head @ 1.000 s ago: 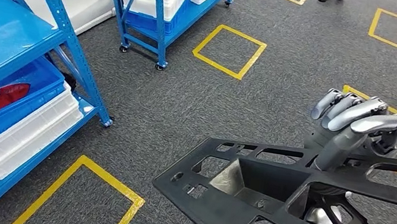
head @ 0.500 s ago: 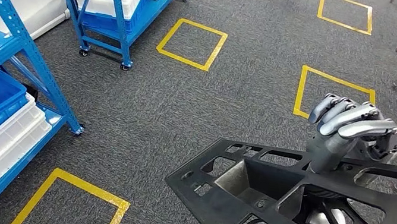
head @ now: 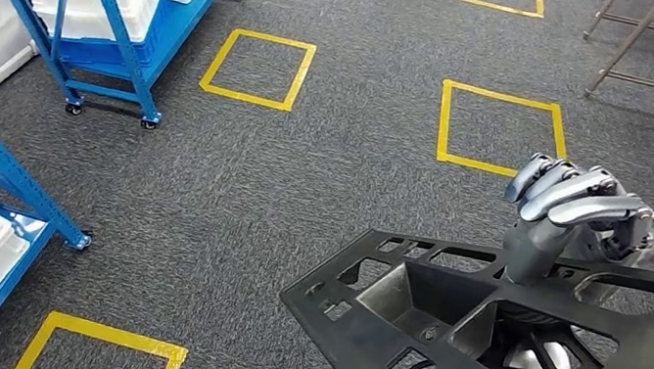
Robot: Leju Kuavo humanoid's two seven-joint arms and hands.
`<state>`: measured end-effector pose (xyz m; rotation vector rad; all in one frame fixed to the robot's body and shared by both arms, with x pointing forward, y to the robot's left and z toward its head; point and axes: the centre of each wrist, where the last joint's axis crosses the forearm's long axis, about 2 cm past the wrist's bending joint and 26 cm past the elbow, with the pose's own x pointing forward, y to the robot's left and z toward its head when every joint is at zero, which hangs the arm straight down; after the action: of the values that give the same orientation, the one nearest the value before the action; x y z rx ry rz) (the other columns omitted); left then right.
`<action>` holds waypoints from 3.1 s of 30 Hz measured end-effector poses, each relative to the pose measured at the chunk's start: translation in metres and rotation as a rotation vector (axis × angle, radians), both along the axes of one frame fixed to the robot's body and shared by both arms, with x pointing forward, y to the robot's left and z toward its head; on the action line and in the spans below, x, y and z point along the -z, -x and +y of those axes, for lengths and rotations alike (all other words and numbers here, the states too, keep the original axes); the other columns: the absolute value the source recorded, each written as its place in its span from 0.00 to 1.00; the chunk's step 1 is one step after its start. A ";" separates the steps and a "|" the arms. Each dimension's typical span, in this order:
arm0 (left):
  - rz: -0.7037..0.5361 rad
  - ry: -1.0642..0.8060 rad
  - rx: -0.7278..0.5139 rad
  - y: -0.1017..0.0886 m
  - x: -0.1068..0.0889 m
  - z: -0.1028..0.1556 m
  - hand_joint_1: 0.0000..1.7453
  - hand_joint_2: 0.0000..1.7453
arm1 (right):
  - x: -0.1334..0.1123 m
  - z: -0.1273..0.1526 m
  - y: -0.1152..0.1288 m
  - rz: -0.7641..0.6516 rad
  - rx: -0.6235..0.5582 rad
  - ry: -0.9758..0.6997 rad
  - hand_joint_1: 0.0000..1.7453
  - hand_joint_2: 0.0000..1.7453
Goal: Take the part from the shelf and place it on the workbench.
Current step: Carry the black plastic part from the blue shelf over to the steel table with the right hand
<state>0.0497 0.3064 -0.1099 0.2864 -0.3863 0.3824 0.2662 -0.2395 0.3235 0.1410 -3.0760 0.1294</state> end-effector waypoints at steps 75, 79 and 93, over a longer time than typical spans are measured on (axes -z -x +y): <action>-0.026 0.102 -0.017 0.000 0.001 -0.012 0.00 1.00 | 0.003 0.008 -0.005 0.031 -0.062 0.005 1.00 1.00; -0.029 0.105 -0.016 0.000 0.000 -0.014 0.00 1.00 | 0.004 0.008 -0.006 0.036 -0.059 0.001 1.00 1.00; -0.028 0.045 -0.069 0.005 0.001 0.001 0.00 1.00 | 0.011 0.008 0.000 0.049 -0.034 -0.005 1.00 1.00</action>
<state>0.0450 0.3077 -0.1107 0.2507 -0.3955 0.4633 0.2663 -0.2316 0.3128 0.1941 -3.0265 0.1179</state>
